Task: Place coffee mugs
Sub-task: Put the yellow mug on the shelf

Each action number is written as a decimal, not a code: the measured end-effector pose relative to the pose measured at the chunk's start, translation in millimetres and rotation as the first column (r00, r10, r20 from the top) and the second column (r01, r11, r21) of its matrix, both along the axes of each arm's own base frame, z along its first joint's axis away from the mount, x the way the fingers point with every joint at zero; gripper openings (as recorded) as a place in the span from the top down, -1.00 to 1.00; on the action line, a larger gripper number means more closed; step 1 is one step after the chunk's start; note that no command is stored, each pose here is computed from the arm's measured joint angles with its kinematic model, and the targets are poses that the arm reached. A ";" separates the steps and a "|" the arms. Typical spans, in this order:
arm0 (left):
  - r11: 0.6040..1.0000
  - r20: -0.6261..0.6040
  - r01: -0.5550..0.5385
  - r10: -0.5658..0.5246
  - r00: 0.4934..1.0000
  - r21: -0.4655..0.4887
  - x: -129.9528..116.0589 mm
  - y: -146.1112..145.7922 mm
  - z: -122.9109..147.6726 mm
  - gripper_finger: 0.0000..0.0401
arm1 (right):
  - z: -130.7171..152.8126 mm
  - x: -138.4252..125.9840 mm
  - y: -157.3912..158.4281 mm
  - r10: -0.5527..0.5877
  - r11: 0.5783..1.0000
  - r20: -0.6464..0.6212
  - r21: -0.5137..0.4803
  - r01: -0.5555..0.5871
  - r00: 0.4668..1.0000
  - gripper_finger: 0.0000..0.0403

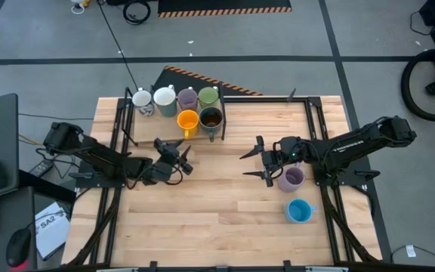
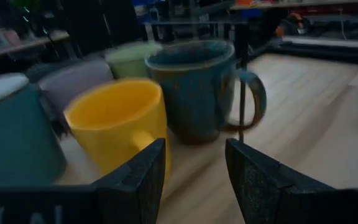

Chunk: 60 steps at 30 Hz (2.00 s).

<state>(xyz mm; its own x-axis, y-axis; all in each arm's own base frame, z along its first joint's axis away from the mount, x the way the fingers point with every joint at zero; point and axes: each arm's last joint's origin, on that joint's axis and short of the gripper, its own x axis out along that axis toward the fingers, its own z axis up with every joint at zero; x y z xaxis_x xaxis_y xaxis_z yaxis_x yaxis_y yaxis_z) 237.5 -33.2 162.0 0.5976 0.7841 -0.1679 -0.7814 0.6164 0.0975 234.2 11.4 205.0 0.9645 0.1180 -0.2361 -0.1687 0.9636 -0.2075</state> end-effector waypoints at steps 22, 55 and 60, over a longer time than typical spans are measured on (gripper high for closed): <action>0.966 -0.069 0.017 -0.036 0.997 -0.260 -1.5 44.6 -17.5 0.14 | 0.6 -0.1 4.0 0.009 1.000 0.007 -0.006 -0.009 1.000 -0.36; 0.973 -0.078 0.087 -0.106 0.991 -0.216 3.2 52.2 -11.9 0.14 | 1.3 0.1 3.9 0.012 1.000 0.017 -0.024 -0.011 1.000 -0.36; 0.973 -0.082 0.088 -0.108 0.991 -0.213 3.2 52.2 -12.0 0.14 | 1.3 0.1 4.0 0.012 1.000 0.017 -0.024 -0.011 1.000 -0.36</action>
